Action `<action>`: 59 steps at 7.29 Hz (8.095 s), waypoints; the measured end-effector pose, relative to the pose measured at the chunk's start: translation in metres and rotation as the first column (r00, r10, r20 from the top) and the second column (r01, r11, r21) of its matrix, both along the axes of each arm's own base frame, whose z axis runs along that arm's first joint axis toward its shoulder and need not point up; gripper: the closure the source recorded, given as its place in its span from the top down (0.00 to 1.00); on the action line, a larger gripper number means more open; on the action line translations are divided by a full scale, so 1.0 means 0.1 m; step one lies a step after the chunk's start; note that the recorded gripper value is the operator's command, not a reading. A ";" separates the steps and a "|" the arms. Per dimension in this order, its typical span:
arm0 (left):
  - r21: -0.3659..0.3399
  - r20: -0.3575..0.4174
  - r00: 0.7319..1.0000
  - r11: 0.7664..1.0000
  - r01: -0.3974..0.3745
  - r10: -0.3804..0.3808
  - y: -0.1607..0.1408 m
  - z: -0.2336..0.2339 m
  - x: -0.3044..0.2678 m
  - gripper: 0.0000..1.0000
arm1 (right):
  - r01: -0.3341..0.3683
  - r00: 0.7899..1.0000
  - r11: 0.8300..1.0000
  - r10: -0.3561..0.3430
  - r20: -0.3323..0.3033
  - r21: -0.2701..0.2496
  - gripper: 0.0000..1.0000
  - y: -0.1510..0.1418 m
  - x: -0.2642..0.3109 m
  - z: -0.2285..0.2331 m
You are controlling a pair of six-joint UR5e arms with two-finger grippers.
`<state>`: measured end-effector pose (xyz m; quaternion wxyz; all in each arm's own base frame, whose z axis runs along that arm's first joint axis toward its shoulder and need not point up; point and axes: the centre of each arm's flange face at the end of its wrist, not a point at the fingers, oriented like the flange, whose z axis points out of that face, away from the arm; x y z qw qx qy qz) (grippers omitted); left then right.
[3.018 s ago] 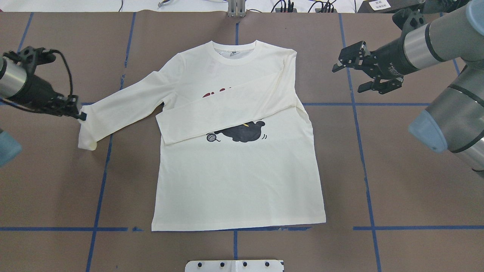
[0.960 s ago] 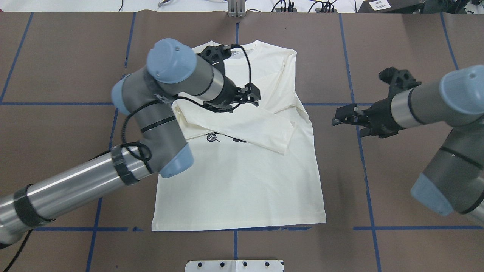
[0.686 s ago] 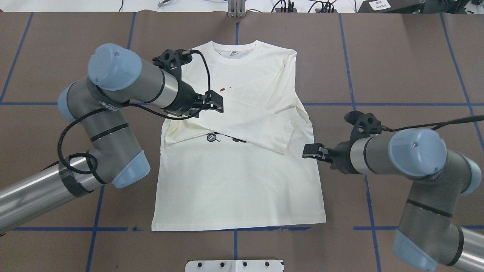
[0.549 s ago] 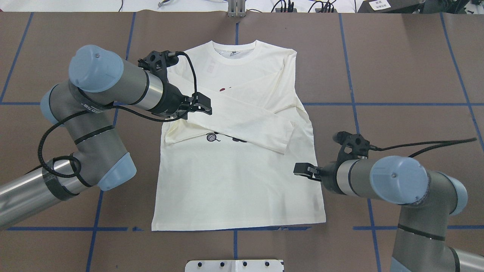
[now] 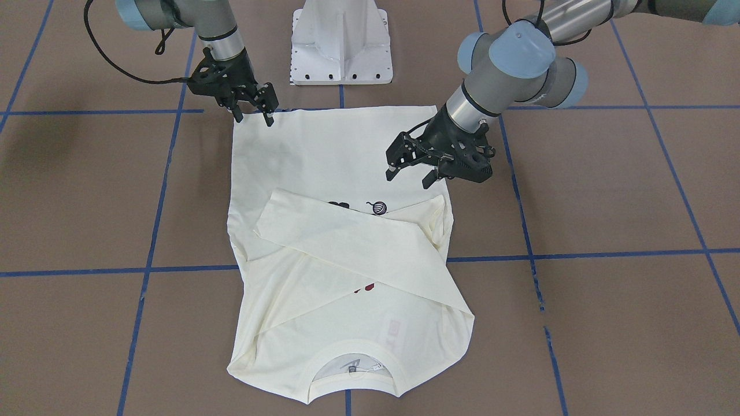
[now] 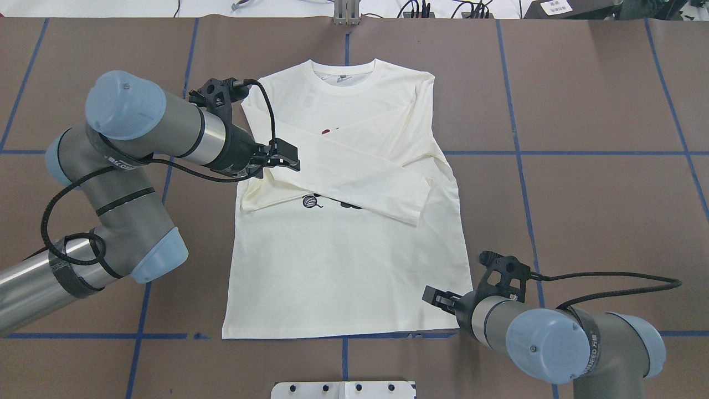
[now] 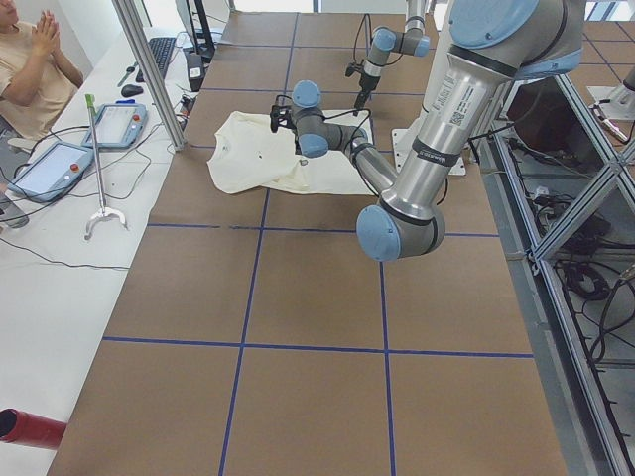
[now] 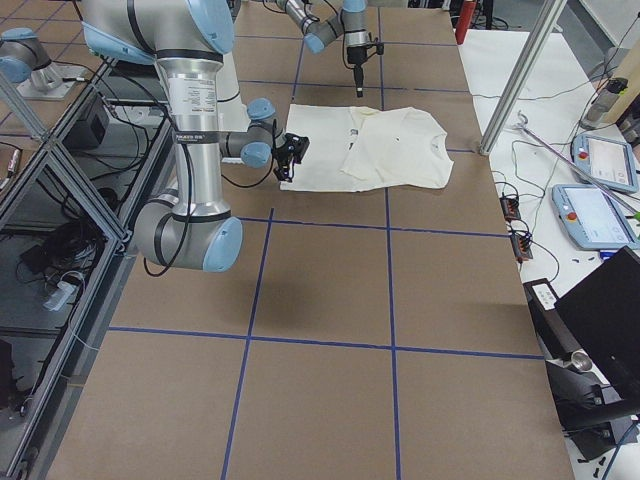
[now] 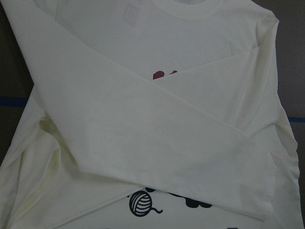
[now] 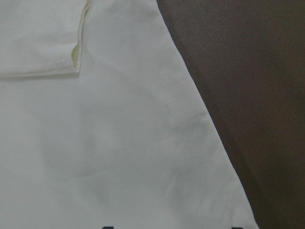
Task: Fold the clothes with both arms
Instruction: 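Move both grippers down to the hem corners nearest the robot, then grasp the hem corners with both grippers, then lift the hem with both grippers and fold it up onto the collar, then release the hem and move the right gripper to the folded shirt's near corner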
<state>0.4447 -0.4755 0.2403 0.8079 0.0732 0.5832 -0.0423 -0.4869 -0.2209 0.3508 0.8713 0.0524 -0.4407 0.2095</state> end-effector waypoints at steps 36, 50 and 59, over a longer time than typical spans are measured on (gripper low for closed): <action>-0.426 0.331 0.942 0.881 0.205 -0.059 2.82 0.69 0.34 0.00 | 0.008 1.000 0.997 -0.008 -0.004 -0.078 0.00 0.24 0.49 -0.05; 0.015 0.365 0.824 0.888 0.460 -0.433 -1.33 1.10 0.01 0.25 | -0.169 0.972 0.982 0.152 -0.180 -0.082 0.17 -4.14 0.24 -0.31; 0.008 0.195 0.898 0.916 0.402 -0.396 -1.00 0.83 -0.48 0.65 | -0.139 0.988 0.970 0.148 0.032 -0.202 0.86 -2.60 0.35 -0.34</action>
